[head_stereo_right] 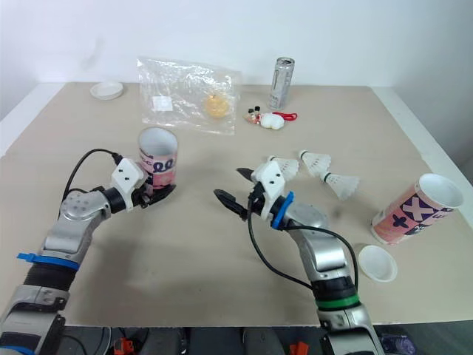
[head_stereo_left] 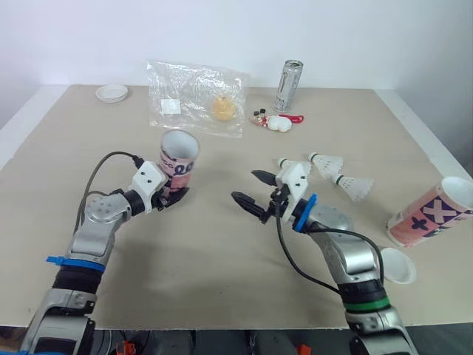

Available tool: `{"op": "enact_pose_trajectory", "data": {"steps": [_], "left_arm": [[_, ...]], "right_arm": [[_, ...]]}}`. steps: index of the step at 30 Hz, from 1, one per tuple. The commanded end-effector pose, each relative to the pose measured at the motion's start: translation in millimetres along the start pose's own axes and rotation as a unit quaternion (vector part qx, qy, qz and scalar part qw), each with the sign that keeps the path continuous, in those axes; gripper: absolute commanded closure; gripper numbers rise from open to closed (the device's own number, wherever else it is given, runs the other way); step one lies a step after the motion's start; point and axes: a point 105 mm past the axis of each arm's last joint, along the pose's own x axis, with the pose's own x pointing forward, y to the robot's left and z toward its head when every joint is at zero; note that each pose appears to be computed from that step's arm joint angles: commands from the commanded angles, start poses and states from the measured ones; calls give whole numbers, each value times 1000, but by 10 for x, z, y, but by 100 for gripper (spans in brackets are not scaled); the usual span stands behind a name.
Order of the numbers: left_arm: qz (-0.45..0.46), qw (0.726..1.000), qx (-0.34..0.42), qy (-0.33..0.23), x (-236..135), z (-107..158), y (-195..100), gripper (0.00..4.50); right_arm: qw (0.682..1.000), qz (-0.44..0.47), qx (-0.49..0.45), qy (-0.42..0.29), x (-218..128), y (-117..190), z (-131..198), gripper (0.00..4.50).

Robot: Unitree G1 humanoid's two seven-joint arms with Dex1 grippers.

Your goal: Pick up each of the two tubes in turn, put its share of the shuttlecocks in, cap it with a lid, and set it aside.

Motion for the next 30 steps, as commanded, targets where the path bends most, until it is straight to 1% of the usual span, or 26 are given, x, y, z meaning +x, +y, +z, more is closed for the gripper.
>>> {"op": "enact_pose_trajectory", "data": {"steps": [1,5,10,15,21,30], "left_arm": [[-71,997,35,-7,19,202,-169,157],[-137,988,64,16,55,250,-319,157],[-199,977,71,40,125,280,-460,157],[-248,964,76,67,157,279,-541,157],[-281,953,67,92,147,295,-572,157],[-274,955,71,86,175,382,-538,157]], "right_arm": [[999,-46,-9,-19,-117,-61,221,0],[994,-112,-7,-4,-250,-184,239,0],[983,-182,-12,11,-397,-396,255,0],[975,-221,11,33,-416,-600,114,0],[973,-225,18,43,-291,-783,46,0],[971,-221,62,64,-137,-943,-169,0]]}}
